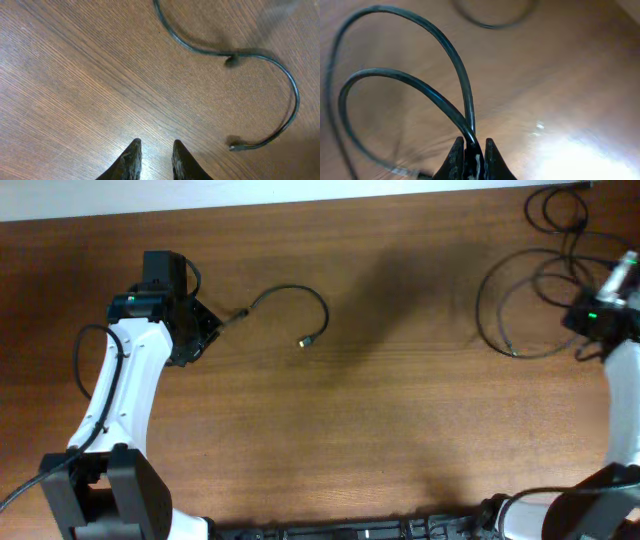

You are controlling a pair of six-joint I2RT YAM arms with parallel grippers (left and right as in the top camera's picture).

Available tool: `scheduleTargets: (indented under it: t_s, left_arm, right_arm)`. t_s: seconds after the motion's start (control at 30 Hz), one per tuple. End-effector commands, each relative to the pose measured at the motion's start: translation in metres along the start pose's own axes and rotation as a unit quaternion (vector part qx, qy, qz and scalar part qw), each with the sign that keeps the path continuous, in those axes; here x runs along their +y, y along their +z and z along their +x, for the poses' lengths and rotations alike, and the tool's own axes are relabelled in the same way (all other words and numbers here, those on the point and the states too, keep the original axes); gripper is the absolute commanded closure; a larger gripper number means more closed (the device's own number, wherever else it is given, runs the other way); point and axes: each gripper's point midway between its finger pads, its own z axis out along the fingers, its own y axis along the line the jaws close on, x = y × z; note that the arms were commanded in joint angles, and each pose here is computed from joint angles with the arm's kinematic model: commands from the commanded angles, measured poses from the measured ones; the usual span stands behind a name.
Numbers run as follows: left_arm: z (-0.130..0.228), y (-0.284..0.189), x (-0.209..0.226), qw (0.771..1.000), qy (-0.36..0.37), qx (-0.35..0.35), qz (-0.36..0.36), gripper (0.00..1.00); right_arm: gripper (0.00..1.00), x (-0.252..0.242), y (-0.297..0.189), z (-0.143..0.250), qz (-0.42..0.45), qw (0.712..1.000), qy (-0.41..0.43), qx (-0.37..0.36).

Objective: Untangle cables
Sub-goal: 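Carry a second cable to the right edge with the right gripper, then return the right gripper and grasp the last cable in the center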

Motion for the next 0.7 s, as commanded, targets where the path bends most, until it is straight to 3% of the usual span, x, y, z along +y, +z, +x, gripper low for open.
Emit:
scheduleTargets:
  t_s: [0.0, 0.1, 0.3, 0.33, 0.43, 0.47, 0.5, 0.53, 0.57, 0.6, 0.63, 0.67]
  left_arm:
    - [-0.001, 0.002, 0.002, 1.0, 0.005, -0.002, -0.008, 0.78]
    - [-0.001, 0.002, 0.001, 1.0, 0.006, -0.002, -0.008, 0.8]
    - [0.006, 0.002, -0.005, 1.0, 0.005, 0.018, 0.011, 0.79]
    - [0.006, 0.002, -0.005, 1.0, 0.005, 0.018, 0.011, 0.8]
    - [0.006, 0.002, -0.005, 1.0, 0.005, 0.018, 0.011, 0.8]
    - [0.006, 0.002, -0.005, 1.0, 0.005, 0.018, 0.011, 0.8]
    - [0.006, 0.002, -0.005, 1.0, 0.005, 0.017, 0.01, 0.78]
    - [0.006, 0.002, -0.005, 1.0, 0.005, 0.018, 0.011, 0.47]
    - [0.006, 0.002, -0.005, 1.0, 0.005, 0.017, 0.01, 0.28]
    - [0.006, 0.002, -0.005, 1.0, 0.005, 0.017, 0.01, 0.09]
    - [0.006, 0.002, -0.005, 1.0, 0.005, 0.017, 0.01, 0.01]
    - [0.006, 0.002, -0.005, 1.0, 0.005, 0.017, 0.01, 0.01]
  right_arm:
    - [0.96, -0.089, 0.004, -0.018, 0.068, 0.991, 0.109, -0.041]
    - [0.96, -0.158, 0.016, -0.024, 0.117, 0.977, 0.165, -0.071]
    - [0.96, -0.208, 0.118, 0.053, 0.162, 0.966, 0.195, 0.046]
    - [0.96, -0.213, 0.123, 0.057, 0.169, 0.964, 0.196, 0.05]
    - [0.96, -0.271, 0.099, 0.075, 0.303, 0.929, 0.206, 0.058]
    - [0.96, -0.279, 0.096, 0.078, 0.304, 0.926, 0.216, 0.057]
    - [0.88, -0.271, 0.105, 0.075, 0.25, 0.939, 0.23, 0.05]
    - [0.14, -0.241, 0.117, 0.061, 0.148, 0.959, 0.238, 0.034]
    - [0.02, -0.225, 0.118, 0.05, 0.101, 0.966, 0.238, 0.024]
    - [0.01, -0.215, 0.109, 0.034, 0.079, 0.969, 0.234, 0.009]
    - [0.01, -0.209, 0.095, 0.017, 0.076, 0.971, 0.226, -0.009]
    - [0.01, -0.193, 0.07, -0.009, 0.062, 0.974, 0.216, -0.041]
